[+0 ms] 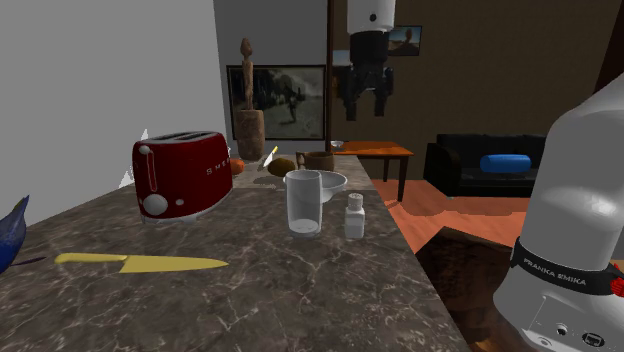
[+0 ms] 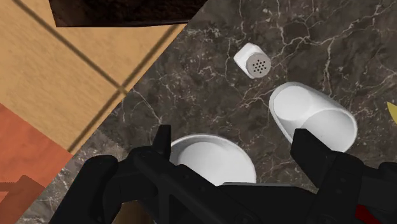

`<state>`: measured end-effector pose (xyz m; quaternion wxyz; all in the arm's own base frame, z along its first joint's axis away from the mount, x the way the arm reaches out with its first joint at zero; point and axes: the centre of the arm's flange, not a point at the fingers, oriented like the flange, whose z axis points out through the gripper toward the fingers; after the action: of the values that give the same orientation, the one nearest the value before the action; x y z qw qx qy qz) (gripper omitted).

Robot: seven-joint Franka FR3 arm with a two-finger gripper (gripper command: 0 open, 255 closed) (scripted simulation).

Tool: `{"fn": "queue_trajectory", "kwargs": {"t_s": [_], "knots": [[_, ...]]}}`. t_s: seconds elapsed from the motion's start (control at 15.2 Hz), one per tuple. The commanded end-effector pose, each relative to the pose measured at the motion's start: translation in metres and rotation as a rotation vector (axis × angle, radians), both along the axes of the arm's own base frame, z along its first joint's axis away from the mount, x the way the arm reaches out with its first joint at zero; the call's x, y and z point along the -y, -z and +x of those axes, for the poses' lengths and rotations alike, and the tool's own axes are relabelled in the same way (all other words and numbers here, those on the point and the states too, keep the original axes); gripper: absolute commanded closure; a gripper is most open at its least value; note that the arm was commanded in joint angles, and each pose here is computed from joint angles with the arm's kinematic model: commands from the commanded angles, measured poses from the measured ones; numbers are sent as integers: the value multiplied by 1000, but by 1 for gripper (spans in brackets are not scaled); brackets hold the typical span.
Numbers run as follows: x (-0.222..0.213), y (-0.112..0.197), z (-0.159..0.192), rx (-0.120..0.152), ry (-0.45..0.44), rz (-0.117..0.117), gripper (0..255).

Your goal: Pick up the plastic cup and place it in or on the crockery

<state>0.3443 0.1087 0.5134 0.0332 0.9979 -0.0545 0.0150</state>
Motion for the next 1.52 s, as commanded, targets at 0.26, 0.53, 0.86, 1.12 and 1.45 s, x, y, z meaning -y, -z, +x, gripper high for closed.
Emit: {"fn": "queue_trajectory", "kwargs": {"t_s": [0.26, 0.53, 0.86, 1.12, 1.45], "knots": [[-54, 53, 26, 15, 49, 3, 0], [-89, 87, 46, 24, 80, 4, 0], [-96, 116, 52, 27, 87, 4, 0], [-95, 135, 53, 27, 87, 4, 0], [-95, 135, 53, 27, 87, 4, 0]]}}
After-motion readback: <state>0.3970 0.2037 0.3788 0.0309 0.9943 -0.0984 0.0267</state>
